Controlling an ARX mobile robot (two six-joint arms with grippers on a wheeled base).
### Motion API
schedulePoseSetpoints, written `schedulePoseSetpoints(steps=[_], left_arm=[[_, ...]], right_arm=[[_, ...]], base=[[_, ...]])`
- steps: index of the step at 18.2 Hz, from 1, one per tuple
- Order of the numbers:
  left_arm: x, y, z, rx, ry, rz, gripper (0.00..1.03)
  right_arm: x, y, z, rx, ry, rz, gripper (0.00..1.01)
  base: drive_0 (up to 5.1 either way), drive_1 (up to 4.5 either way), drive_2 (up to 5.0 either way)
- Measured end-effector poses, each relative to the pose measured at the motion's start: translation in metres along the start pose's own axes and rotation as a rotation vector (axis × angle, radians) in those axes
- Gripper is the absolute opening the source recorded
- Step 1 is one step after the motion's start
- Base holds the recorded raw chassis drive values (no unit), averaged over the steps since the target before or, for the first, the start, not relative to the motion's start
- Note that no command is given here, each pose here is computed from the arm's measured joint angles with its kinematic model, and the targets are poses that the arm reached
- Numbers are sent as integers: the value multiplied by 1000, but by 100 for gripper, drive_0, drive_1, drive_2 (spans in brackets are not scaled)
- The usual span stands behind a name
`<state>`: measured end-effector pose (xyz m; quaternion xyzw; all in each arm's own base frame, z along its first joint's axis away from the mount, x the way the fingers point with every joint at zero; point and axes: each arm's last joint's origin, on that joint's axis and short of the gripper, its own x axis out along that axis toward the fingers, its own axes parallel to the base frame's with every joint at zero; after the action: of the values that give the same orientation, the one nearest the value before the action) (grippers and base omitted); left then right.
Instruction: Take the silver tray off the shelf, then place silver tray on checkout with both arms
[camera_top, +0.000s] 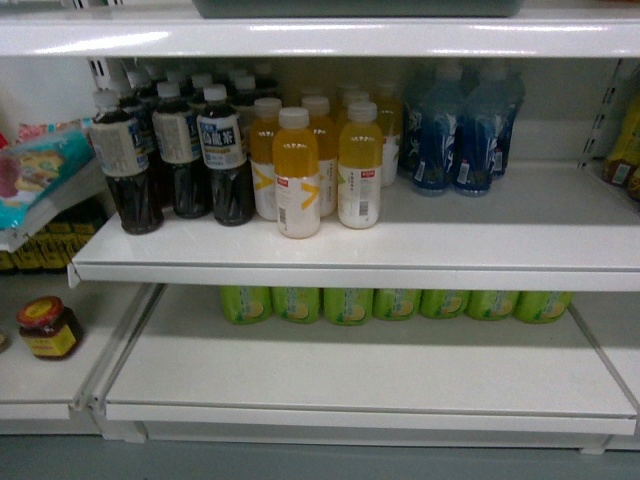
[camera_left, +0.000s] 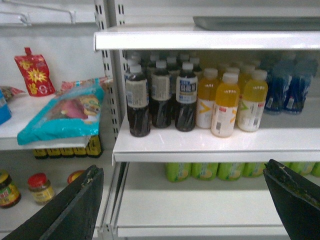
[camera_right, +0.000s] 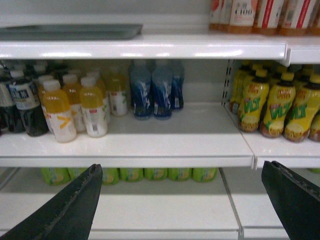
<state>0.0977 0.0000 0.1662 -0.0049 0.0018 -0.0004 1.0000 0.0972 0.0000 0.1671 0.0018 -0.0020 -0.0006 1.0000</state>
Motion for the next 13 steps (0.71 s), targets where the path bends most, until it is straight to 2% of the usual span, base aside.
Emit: schedulePoseSetpoints(steps=[13], left_arm=[[0,0,0,0,-1,1,98]], right_arm=[[0,0,0,-1,0,2,98]], base=[[0,0,0]])
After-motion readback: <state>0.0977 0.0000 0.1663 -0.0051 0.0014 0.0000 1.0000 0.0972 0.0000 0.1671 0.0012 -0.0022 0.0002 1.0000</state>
